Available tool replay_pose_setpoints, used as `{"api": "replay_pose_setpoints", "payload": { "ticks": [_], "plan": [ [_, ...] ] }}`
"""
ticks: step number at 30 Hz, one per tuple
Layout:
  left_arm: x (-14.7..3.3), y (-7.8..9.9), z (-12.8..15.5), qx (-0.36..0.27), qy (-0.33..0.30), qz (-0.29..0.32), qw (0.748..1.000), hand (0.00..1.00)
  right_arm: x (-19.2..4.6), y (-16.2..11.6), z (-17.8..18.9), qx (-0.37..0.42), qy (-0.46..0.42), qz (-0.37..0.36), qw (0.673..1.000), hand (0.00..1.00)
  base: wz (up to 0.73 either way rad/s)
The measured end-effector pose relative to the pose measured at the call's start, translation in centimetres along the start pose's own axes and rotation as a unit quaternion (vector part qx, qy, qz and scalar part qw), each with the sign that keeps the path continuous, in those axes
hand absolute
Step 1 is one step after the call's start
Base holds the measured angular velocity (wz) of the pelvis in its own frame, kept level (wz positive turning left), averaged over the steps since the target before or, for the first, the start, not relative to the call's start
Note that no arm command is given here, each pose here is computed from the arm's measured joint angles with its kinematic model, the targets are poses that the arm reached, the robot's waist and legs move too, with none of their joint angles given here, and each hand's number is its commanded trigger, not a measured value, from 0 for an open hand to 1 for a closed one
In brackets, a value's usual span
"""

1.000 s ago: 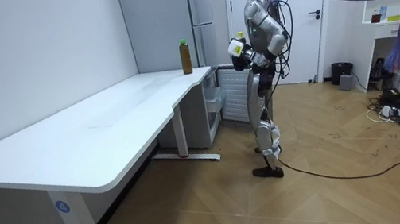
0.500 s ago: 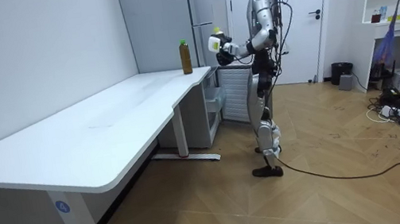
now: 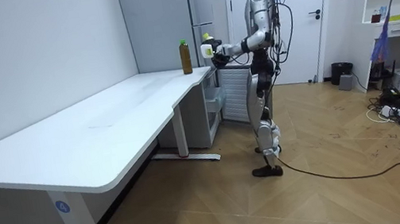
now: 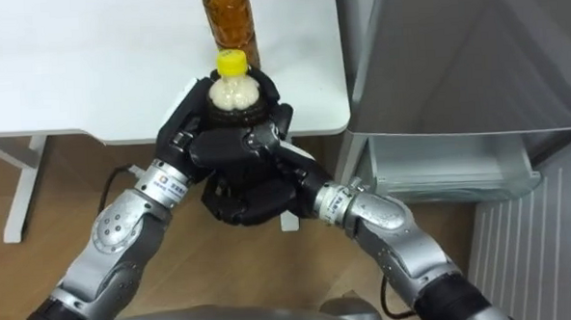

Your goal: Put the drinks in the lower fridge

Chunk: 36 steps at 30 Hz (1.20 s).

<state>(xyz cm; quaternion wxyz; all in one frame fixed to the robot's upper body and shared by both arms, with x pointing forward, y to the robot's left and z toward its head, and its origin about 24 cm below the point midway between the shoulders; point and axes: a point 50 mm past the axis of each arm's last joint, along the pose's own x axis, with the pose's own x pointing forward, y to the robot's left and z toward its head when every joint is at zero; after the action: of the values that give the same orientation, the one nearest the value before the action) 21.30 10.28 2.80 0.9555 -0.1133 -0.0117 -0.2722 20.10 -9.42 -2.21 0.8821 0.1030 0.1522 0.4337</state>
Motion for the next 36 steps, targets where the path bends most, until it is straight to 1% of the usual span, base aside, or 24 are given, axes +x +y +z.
{"api": "replay_pose_setpoints", "payload": {
  "ticks": [2, 5, 36],
  "plan": [
    [0.58, 0.08, 0.55, 0.005, -0.004, -0.006, 1.000, 1.00, 0.12, -0.19, 0.56, -0.006, -0.009, -0.007, 1.000, 1.00, 0.00],
    [0.94, 0.11, 0.78, 0.008, -0.002, -0.012, 1.000, 1.00, 0.12, -0.27, 0.74, -0.007, -0.013, -0.012, 1.000, 1.00, 0.00],
    [1.21, 0.25, 0.79, -0.021, 0.004, -0.008, 1.000, 1.00, 0.17, -0.35, 1.02, -0.003, -0.009, -0.024, 1.000, 1.00, 0.00]
  ]
}}
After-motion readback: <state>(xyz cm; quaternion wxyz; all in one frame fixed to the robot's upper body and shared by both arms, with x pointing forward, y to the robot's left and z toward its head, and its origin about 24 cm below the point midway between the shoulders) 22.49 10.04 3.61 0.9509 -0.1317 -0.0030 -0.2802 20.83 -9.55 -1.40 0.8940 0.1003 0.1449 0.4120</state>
